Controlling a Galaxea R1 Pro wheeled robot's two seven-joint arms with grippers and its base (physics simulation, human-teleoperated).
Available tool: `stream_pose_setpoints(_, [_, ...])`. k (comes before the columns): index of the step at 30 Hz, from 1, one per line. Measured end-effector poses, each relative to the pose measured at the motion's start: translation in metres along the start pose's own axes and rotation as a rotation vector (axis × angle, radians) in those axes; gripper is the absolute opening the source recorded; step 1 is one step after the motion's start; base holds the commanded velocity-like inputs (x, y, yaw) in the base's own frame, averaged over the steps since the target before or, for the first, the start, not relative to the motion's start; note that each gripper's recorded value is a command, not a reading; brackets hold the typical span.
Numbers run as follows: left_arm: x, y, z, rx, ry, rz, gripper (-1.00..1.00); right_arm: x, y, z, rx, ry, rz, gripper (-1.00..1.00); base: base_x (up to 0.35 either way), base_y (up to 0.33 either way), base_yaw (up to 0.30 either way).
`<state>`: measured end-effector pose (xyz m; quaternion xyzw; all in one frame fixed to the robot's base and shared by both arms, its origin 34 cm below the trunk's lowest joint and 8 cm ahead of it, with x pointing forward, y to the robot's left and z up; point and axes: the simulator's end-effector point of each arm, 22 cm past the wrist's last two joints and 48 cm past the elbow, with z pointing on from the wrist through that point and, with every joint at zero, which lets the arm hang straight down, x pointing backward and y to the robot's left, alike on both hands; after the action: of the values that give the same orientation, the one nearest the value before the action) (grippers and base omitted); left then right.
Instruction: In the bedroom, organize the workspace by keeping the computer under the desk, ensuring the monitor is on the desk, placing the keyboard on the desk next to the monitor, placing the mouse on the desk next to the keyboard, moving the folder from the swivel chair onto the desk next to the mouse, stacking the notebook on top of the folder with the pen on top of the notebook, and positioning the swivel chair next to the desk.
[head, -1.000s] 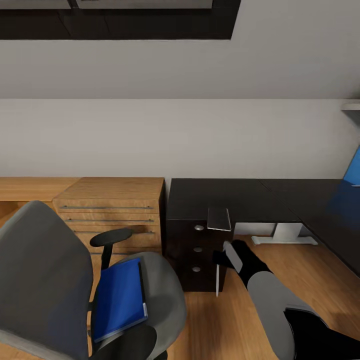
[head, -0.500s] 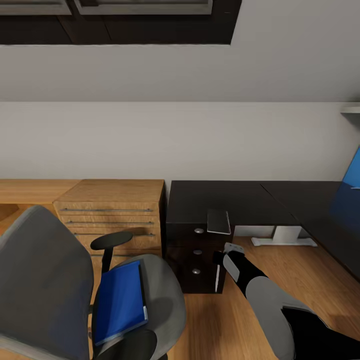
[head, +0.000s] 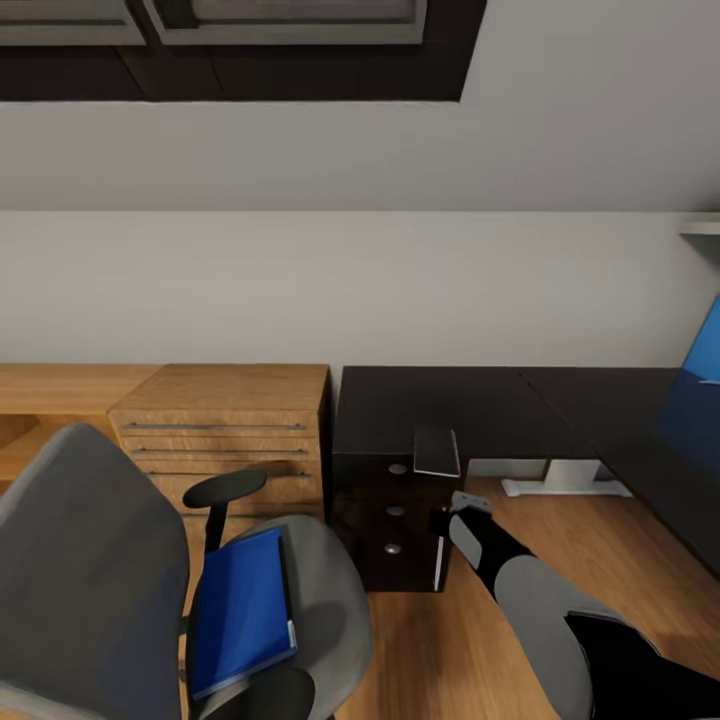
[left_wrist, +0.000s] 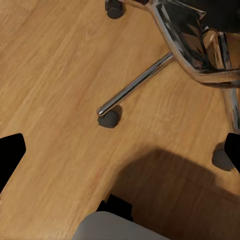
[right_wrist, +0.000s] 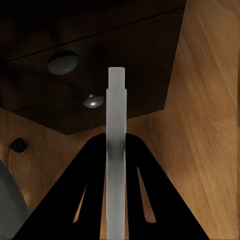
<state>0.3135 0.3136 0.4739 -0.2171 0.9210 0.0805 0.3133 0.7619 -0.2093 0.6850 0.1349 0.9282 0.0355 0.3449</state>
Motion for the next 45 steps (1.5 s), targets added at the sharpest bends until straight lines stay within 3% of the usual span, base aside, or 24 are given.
stream_pose_setpoints(18, [0.000,0.001,-0.028,0.000,0.037,0.016,1.00,-0.023,0.001,-0.021,0.004,0.008,-0.008,-1.00,0.000,0.000,-0.185])
stream_pose_setpoints(21, [0.012,0.003,-0.035,0.006,0.069,0.024,1.00,-0.031,-0.001,-0.023,0.007,-0.021,-0.005,-1.00,0.000,0.000,-0.187])
stream_pose_setpoints(24, [0.034,-0.005,-0.048,0.066,0.100,0.029,1.00,-0.041,-0.004,-0.024,0.014,-0.083,0.005,-1.00,0.000,0.000,-0.170])
stream_pose_setpoints(27, [0.040,-0.015,-0.063,0.138,0.055,0.048,1.00,-0.040,-0.011,-0.025,0.029,-0.139,-0.006,-1.00,0.000,0.000,-0.124])
stream_pose_setpoints(32, [0.031,-0.017,-0.074,0.177,0.003,0.091,1.00,-0.042,-0.012,-0.030,0.038,-0.158,-0.036,-1.00,0.000,0.000,-0.039])
stream_pose_setpoints(40, [0.023,-0.008,-0.076,0.175,-0.019,0.112,1.00,-0.029,-0.016,-0.029,0.049,-0.142,-0.049,-1.00,0.000,0.000,-0.006])
stream_pose_setpoints(45, [0.020,0.002,-0.073,0.159,-0.022,0.116,1.00,-0.037,-0.022,-0.031,0.074,-0.215,-0.036,-1.00,0.021,-0.048,0.000])
